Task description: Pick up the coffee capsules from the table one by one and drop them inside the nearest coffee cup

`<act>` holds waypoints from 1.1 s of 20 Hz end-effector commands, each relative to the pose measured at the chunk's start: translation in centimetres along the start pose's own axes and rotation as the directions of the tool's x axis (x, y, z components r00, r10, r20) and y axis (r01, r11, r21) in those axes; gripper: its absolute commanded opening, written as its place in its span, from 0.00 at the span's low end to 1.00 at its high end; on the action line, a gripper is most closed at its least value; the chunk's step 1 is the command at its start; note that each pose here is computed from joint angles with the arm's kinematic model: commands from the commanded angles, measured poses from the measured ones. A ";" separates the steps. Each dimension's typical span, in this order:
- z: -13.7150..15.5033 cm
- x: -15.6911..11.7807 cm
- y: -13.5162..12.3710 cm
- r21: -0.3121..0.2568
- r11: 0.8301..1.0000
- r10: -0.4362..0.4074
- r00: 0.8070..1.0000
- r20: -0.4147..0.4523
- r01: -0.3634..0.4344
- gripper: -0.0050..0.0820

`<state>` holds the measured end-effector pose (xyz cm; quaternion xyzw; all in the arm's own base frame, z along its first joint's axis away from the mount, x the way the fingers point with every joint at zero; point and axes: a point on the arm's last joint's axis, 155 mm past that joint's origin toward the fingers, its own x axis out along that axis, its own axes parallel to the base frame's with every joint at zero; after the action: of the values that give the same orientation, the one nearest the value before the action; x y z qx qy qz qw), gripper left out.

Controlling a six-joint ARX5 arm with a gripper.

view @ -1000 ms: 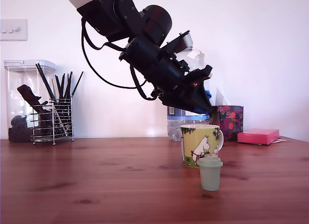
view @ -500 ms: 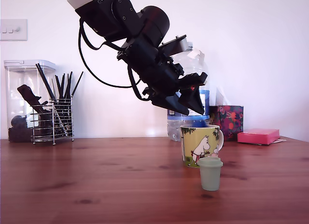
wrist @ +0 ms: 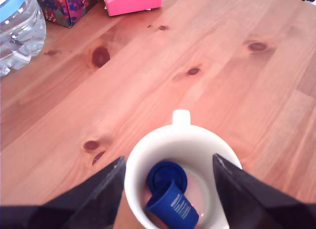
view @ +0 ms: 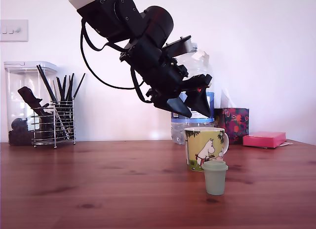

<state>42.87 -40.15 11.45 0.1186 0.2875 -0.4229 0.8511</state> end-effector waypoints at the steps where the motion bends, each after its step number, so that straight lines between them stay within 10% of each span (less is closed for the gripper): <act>1: -1.7 0.9 0.1 0.004 1.000 -0.004 0.999 -0.043 0.004 0.38; 4: -1.2 -0.1 0.0 0.003 1.000 -0.004 0.999 -0.044 0.004 0.03; 16: -1.0 -4.4 -1.7 0.023 0.994 -0.106 0.989 0.103 0.105 0.04; 22: -3.4 -10.2 -4.6 0.071 0.987 -0.161 0.948 0.275 0.147 0.04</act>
<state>33.89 -35.17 16.61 0.0582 0.1491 -0.5034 0.8491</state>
